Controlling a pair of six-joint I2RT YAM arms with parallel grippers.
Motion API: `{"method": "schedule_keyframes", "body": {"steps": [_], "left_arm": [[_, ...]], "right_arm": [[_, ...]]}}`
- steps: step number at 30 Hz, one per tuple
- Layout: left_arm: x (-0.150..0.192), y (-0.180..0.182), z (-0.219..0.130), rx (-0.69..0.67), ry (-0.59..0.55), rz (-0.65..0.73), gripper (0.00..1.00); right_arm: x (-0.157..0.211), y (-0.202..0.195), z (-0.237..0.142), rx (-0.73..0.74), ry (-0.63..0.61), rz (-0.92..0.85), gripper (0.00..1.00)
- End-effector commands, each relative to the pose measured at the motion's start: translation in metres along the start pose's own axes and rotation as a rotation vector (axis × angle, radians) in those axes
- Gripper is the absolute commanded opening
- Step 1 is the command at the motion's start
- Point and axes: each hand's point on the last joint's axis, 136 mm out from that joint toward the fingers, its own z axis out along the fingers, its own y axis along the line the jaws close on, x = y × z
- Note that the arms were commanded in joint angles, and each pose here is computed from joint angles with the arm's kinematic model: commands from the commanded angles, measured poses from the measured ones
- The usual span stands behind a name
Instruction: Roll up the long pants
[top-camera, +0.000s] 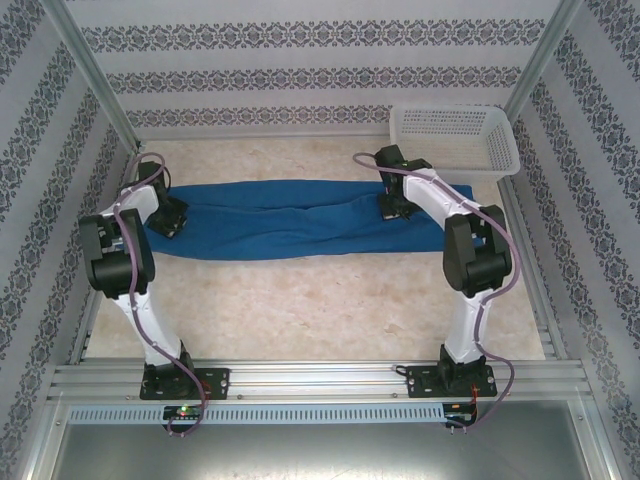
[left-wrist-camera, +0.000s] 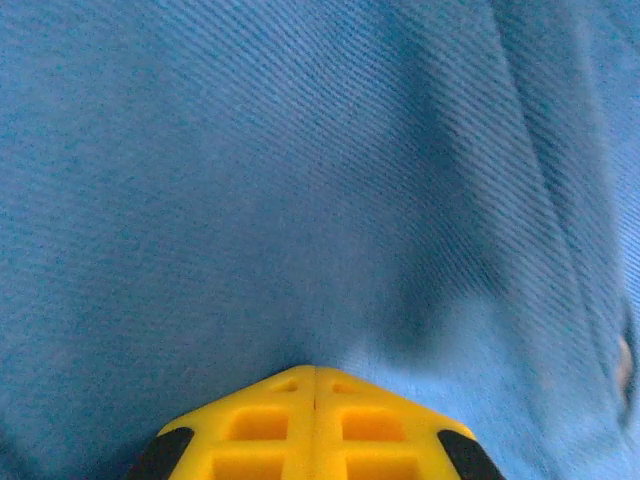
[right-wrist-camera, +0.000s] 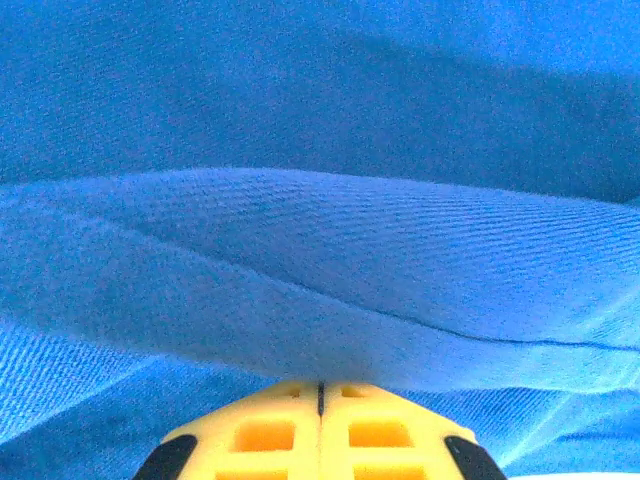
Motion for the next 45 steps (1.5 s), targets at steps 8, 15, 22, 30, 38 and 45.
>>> {"method": "schedule_keyframes", "body": {"steps": [8,15,22,30,38,45], "left_arm": [[-0.031,-0.033,0.001,-0.008,-0.043,0.028,0.00],[-0.060,-0.072,-0.017,0.021,-0.063,0.060,0.00],[-0.041,-0.073,-0.041,0.119,-0.045,0.053,0.09],[-0.019,-0.068,-0.064,0.196,-0.022,0.102,1.00],[-0.013,-0.061,-0.051,0.188,-0.008,0.117,1.00],[-0.036,-0.052,-0.026,0.106,-0.056,0.118,1.00]], "right_arm": [[-0.031,-0.052,0.007,0.143,-0.017,0.030,0.00],[-0.051,-0.078,-0.018,0.159,-0.034,0.092,0.00],[0.000,-0.071,-0.019,0.154,0.020,0.114,0.81],[0.032,-0.109,-0.001,0.324,0.092,0.052,0.89],[0.007,-0.127,0.005,0.454,0.073,-0.024,0.86],[-0.001,-0.123,0.013,0.447,0.100,-0.023,0.84]]}}
